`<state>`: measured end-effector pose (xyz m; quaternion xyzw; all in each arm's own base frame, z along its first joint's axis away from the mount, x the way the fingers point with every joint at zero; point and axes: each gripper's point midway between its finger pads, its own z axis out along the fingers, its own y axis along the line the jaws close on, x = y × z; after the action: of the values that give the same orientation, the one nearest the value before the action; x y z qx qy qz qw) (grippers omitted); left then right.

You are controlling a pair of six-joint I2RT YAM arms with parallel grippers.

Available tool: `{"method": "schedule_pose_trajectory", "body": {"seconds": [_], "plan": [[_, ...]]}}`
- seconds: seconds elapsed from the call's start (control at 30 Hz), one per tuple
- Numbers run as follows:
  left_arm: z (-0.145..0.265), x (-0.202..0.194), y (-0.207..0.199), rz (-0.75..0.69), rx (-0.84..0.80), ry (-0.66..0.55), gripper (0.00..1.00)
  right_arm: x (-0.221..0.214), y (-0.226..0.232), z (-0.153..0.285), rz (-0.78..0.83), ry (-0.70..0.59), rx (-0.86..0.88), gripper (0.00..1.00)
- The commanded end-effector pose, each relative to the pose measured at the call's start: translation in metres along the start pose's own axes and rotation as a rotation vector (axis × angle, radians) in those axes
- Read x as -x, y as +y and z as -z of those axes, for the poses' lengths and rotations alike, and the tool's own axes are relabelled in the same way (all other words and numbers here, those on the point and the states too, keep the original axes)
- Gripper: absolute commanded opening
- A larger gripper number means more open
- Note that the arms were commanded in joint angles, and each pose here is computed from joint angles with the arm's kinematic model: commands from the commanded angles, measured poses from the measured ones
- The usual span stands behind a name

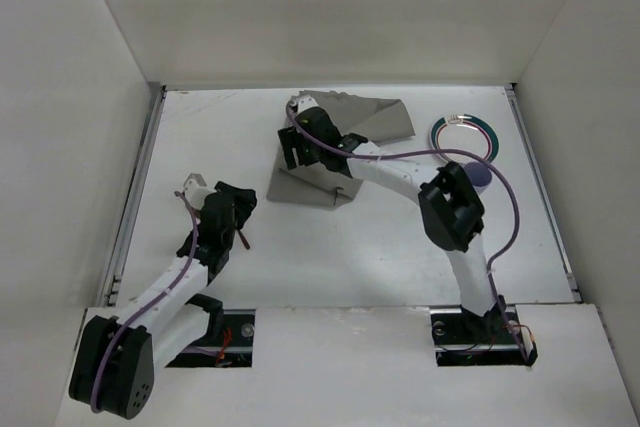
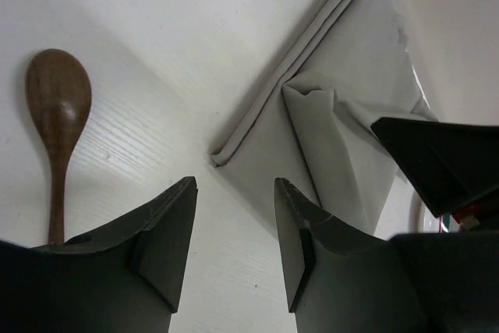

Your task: Set the dinner table for one person

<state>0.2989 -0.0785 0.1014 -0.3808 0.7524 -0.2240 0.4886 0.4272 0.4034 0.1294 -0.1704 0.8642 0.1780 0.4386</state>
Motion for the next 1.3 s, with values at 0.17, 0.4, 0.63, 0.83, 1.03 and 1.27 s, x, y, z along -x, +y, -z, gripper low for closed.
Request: {"method": "schedule_pose_trajectory", "body": {"seconds": [0.17,0.4,0.63,0.83,1.03,1.27], "plan": [[-0.005,-0.012,0.006,0.001,-0.024,0.074,0.43,-0.022,0.013,-0.019,0.252,0.183,-0.048,0.84],[-0.007,-0.012,0.007,-0.001,-0.03,0.076,0.43,-0.038,0.025,-0.039,0.349,0.24,-0.082,0.78],[-0.009,-0.012,0.012,0.006,-0.02,0.076,0.43,-0.036,0.024,-0.047,0.386,0.226,-0.14,0.58],[-0.011,-0.01,0.01,0.002,-0.011,0.074,0.43,-0.021,0.025,-0.047,0.361,0.168,-0.173,0.31],[-0.021,-0.034,-0.001,-0.063,-0.001,0.166,0.51,0.015,0.034,-0.021,0.277,0.054,-0.147,0.15],[-0.047,-0.068,-0.005,-0.101,0.042,0.273,0.54,0.048,0.015,0.031,0.064,-0.085,-0.061,0.1]]}}
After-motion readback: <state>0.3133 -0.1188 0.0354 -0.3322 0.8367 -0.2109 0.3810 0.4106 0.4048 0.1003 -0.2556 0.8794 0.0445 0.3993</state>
